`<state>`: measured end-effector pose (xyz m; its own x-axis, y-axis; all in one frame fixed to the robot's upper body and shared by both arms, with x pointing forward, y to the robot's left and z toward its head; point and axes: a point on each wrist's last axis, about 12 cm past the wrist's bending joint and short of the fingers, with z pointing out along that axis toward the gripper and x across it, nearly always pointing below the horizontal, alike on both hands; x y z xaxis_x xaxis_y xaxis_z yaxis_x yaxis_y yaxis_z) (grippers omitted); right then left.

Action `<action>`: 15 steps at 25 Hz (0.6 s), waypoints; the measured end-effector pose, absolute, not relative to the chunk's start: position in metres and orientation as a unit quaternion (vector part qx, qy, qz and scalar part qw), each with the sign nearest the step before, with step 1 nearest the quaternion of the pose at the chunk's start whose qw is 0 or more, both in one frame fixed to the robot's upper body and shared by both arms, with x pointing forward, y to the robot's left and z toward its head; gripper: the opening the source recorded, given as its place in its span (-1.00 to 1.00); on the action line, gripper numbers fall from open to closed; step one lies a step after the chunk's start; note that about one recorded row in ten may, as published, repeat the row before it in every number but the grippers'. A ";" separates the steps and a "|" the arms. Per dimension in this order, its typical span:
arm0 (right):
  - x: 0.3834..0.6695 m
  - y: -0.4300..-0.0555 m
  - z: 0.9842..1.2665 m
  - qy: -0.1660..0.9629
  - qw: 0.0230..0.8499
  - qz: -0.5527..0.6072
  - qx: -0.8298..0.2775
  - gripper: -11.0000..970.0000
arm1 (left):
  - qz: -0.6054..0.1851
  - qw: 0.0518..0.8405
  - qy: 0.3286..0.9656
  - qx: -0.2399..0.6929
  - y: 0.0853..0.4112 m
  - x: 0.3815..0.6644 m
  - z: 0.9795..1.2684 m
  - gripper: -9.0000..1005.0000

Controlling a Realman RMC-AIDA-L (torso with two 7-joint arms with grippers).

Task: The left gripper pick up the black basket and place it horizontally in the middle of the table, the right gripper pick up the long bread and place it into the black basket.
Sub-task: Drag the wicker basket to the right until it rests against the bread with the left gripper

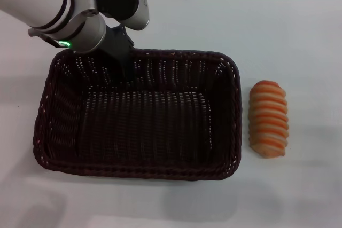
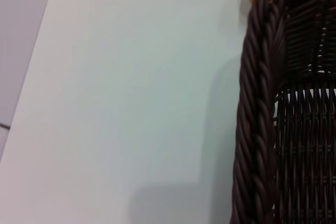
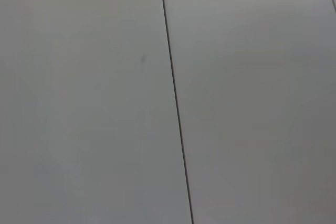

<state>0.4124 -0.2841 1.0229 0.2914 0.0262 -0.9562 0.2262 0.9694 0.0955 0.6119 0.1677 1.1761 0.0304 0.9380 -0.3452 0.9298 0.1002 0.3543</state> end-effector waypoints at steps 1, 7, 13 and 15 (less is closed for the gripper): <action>0.412 -0.284 1.023 0.592 0.796 -0.062 0.106 0.52 | 0.006 0.256 0.695 0.672 0.167 0.612 1.177 -0.31; 0.412 -0.284 1.022 0.593 0.796 -0.062 0.106 0.52 | -0.006 0.260 0.691 0.674 0.159 0.610 1.179 -0.38; 0.412 -0.283 1.023 0.593 0.796 -0.061 0.105 0.52 | -0.015 0.262 0.693 0.671 0.146 0.611 1.183 -0.42; 0.412 -0.283 1.023 0.593 0.796 -0.060 0.105 0.52 | -0.015 0.262 0.693 0.672 0.142 0.610 1.185 -0.42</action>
